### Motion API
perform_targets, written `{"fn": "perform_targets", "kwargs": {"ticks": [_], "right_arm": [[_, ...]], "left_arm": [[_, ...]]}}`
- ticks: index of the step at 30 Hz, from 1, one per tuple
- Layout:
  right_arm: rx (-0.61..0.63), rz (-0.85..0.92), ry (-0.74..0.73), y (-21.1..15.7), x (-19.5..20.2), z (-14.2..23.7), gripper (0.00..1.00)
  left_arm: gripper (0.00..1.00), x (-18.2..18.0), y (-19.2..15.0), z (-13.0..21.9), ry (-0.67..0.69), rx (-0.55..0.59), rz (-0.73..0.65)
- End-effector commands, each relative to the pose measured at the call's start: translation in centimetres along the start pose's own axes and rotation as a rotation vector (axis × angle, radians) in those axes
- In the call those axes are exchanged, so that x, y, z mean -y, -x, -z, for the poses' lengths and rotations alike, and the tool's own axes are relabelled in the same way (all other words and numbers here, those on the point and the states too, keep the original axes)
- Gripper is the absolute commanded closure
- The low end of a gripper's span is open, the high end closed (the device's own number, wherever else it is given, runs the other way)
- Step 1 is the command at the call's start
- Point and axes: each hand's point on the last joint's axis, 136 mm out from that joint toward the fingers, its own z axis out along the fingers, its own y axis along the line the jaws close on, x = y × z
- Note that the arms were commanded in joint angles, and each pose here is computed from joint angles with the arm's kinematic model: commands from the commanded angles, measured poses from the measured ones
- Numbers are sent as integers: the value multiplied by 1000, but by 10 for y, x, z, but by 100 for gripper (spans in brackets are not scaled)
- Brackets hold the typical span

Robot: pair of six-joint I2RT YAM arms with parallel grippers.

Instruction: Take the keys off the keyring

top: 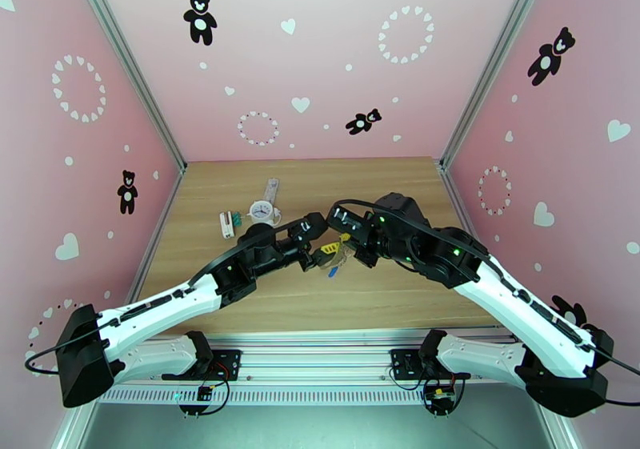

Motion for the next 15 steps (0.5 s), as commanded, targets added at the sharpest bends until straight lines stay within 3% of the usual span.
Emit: {"fn": "perform_targets", "kwargs": {"ticks": [1, 7, 15], "right_arm": [[74, -22, -22, 20, 8, 13, 100], [73, -33, -11, 20, 6, 13, 100], [64, -37, 3, 16, 3, 13, 100]], "left_arm": [[36, 7, 14, -3, -32, 43, 3], [36, 5, 10, -8, -16, 25, 1], [47, -7, 11, -7, 51, 33, 1]]}}
